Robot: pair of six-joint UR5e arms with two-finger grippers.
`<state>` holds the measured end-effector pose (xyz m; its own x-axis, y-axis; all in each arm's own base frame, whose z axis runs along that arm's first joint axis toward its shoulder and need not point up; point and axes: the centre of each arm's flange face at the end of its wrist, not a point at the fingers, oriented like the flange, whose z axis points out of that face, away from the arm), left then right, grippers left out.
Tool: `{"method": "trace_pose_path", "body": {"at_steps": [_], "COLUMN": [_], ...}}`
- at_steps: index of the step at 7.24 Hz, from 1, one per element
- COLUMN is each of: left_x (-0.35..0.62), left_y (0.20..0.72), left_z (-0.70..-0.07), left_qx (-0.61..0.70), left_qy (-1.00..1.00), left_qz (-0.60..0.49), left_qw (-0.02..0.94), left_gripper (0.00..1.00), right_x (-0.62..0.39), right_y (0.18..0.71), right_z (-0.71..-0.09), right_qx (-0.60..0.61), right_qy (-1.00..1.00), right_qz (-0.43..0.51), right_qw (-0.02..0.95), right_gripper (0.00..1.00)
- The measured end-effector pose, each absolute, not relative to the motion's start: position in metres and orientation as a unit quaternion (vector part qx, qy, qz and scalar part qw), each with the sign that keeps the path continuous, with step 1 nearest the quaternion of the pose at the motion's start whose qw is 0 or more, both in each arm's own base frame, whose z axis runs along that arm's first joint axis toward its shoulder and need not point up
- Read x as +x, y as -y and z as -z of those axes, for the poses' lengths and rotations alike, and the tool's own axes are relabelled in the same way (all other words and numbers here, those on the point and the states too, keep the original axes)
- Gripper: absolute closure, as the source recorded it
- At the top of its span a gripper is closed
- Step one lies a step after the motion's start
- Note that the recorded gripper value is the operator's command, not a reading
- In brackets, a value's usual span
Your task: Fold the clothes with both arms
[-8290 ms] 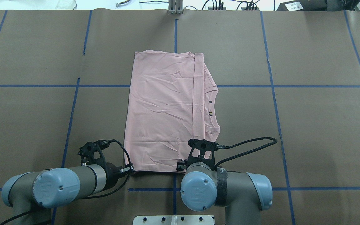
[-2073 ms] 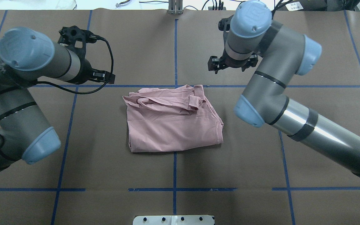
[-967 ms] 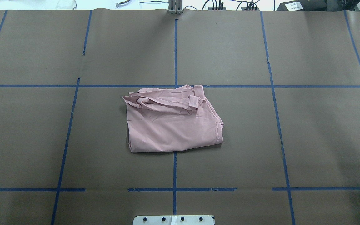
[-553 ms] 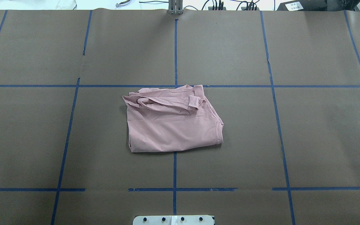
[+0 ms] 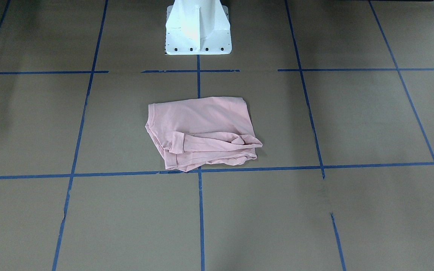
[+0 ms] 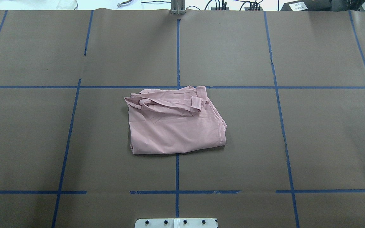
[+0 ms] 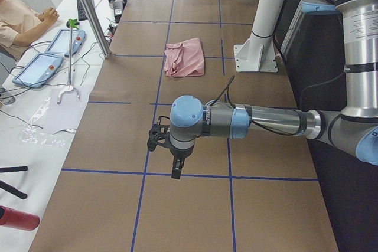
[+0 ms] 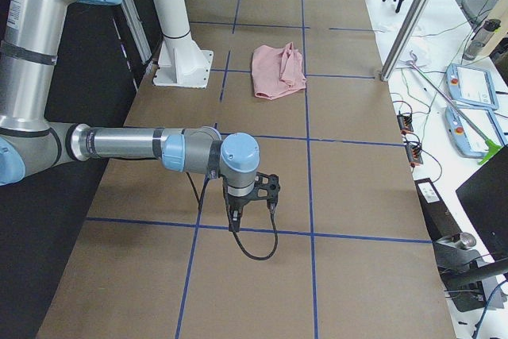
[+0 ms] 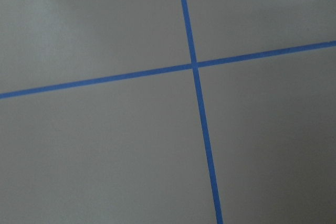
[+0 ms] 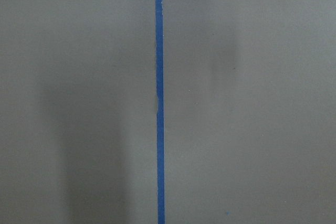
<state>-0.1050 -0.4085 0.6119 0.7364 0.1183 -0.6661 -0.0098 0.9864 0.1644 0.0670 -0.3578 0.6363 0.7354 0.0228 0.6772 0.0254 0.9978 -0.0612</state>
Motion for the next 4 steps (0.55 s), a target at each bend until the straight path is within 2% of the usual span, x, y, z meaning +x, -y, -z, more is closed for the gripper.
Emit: {"method": "trace_pose_path", "body": {"at_steps": [4], "left_x": [-0.1034], "left_y": [0.4071], "left_z": [-0.6207], "left_qx": [0.071], "left_qy": [-0.363], "left_qz": [-0.037], "left_qw": [0.928], "left_gripper": [0.0], "right_x": [0.0674], "right_y": [0.3573], "right_z": [-0.6389], "right_qx": [-0.033], "right_qy": [0.363], "right_qz": [0.005], "right_qw": [0.931], "right_gripper": [0.0]}}
